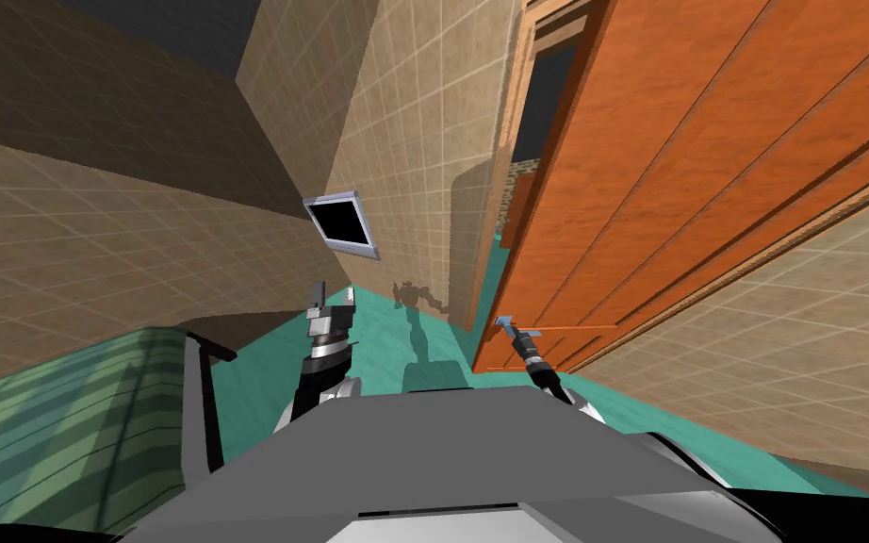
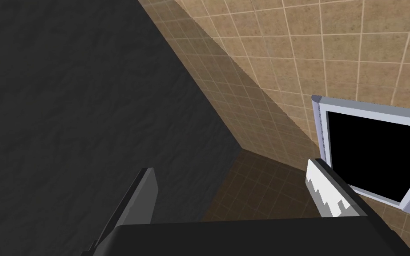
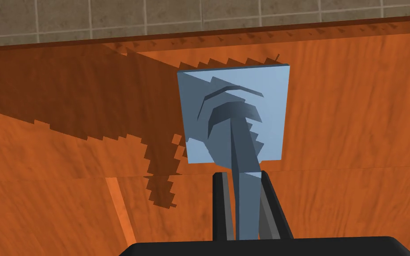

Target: Pull the door open

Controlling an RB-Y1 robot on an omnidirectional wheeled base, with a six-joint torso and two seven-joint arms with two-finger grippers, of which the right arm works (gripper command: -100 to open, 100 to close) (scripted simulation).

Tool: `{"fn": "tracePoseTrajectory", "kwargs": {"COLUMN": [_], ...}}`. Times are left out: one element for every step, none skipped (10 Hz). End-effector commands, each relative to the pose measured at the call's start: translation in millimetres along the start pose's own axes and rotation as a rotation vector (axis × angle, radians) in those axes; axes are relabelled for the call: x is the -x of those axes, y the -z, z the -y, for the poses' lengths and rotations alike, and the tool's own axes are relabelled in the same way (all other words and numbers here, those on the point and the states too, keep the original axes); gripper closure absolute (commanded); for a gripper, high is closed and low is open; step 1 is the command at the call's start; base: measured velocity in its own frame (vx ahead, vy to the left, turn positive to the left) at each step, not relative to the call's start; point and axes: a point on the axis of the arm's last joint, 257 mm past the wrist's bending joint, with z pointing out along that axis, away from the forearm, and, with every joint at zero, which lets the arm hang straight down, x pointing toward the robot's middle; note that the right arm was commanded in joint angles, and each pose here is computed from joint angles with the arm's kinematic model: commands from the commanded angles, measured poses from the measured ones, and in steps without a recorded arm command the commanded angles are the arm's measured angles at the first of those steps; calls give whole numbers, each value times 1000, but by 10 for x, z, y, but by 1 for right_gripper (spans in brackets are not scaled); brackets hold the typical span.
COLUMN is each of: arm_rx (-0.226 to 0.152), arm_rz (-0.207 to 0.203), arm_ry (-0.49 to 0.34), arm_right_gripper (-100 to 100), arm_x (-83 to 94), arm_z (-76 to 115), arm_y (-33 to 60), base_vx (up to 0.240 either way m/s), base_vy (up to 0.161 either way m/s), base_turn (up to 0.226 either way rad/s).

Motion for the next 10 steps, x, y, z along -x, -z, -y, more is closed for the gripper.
{"fn": "tracePoseTrajectory", "kwargs": {"arm_rx": [-3, -3, -2, -2, -1, -1, 0, 0, 0, 0], "arm_rz": [-4, -4, -5, -5, -5, -5, -5, -6, -6, -6], "arm_ry": [-2, -1, -1, -1, -1, 0, 0, 0, 0, 0], "arm_right_gripper": [100, 100, 100, 100, 100, 100, 100, 100, 100, 100], "arm_x": [-38, -44, -49, -59, -65, -71, -76, -80, -84, -87], "arm_z": [17, 14, 11, 6, 2, -1, -4, -6, -8, -10], "arm_y": [-14, -28, -42, -65, -80, -93, -106, -117, -126, -132], "base_vx": [-251, -239, -253, -307, -263, -184, -179, -226, -227, -202], "base_vy": [-87, -104, -101, -119, -109, -77, -103, -97, -74, -75], "base_turn": [207, 188, 200, 274, 234, 185, 147, 161, 117, 90]}}
